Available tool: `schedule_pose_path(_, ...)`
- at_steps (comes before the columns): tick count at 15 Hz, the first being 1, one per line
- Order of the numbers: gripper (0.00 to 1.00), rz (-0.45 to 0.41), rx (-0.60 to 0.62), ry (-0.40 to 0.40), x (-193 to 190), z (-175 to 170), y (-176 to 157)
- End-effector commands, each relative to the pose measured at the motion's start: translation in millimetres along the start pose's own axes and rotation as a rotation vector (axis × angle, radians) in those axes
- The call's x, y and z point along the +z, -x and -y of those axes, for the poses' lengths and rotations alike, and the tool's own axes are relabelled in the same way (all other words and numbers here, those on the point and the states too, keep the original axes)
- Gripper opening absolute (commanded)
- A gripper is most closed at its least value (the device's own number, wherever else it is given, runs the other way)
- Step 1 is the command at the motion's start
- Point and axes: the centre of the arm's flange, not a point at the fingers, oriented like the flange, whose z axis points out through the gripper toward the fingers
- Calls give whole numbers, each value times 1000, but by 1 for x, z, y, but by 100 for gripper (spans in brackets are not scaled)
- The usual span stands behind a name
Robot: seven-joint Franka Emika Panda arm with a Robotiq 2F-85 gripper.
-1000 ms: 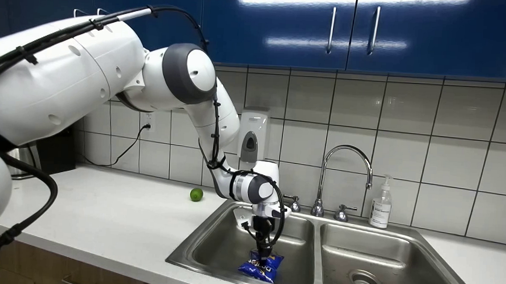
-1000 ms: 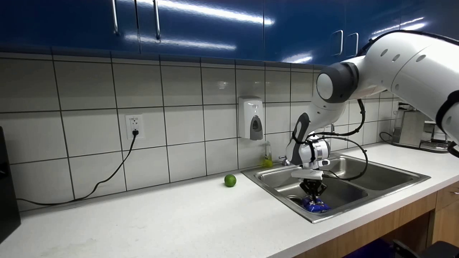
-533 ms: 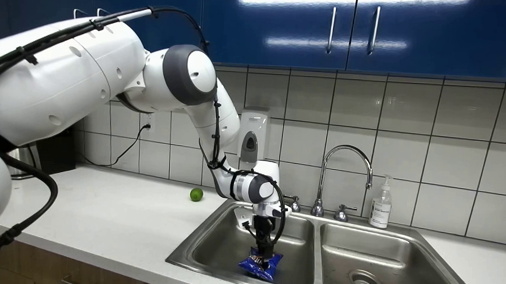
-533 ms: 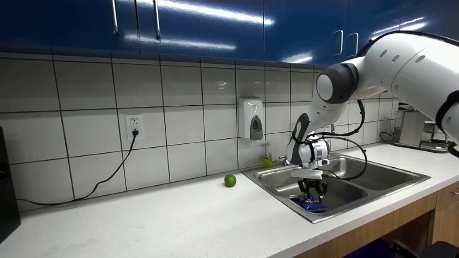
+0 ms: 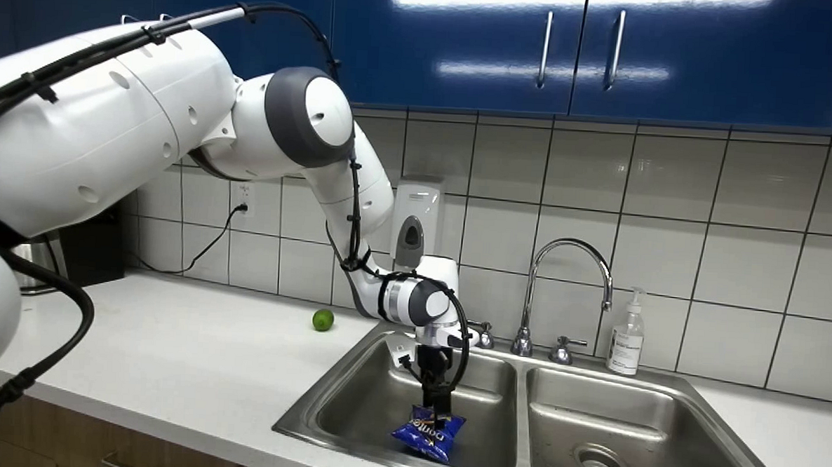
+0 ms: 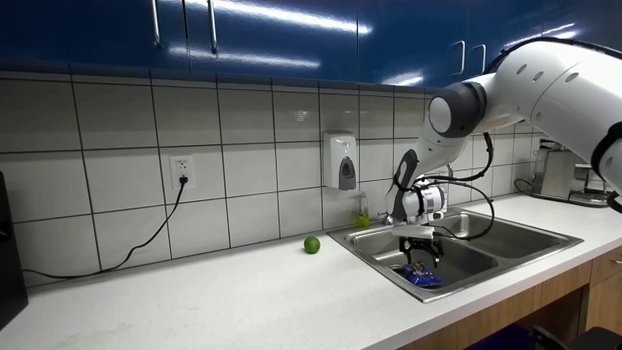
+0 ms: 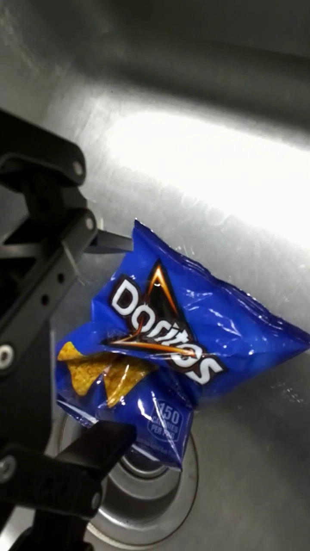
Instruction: Put the blue snack packet in the left sink
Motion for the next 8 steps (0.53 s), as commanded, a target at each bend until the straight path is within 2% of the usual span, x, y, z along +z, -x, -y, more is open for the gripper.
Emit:
schedule_pose_path(1,100,-7,-14,-17,-25,-4,2)
schedule_pose_path(4,100,-17,-30,-30,-38,-5,2)
schedule_pose_path(8,100,-19,-141,-41,-56,-8,7)
